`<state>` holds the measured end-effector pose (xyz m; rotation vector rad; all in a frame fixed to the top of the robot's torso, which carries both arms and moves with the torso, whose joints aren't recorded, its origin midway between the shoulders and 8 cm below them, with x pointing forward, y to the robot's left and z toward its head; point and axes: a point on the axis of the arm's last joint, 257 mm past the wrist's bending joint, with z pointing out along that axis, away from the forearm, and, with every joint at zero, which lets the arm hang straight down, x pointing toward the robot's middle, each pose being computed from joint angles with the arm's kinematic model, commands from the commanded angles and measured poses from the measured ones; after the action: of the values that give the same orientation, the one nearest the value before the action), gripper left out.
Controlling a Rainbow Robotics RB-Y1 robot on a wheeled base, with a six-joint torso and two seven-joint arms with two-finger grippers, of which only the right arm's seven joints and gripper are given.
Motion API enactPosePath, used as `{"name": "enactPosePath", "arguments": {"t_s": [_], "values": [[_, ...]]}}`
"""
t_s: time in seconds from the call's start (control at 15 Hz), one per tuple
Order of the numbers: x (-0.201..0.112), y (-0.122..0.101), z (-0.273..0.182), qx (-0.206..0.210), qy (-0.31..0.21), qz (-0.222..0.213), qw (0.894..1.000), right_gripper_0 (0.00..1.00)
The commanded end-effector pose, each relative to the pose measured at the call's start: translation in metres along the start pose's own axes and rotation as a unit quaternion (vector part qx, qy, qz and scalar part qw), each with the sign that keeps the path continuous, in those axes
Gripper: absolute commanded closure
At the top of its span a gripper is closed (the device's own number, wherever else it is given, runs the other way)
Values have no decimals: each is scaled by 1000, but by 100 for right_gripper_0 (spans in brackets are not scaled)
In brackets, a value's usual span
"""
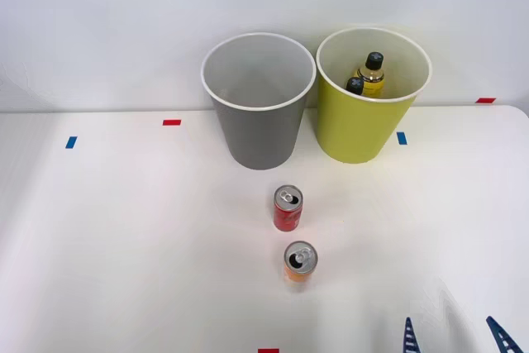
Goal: Put cans in the gray bin, plastic bottles in the light green bin
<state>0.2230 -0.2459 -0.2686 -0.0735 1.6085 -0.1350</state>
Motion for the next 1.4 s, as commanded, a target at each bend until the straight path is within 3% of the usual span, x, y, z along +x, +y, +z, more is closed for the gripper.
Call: {"name": "enactPosePath", "arguments": {"t_s": [0.07, 0.47, 1.4], "values": [[6, 15, -9, -18, 13, 1, 1000, 0], [15, 21, -20, -32, 32, -20, 999, 0], [18, 18, -23, -31, 38, -25, 998, 0]]}}
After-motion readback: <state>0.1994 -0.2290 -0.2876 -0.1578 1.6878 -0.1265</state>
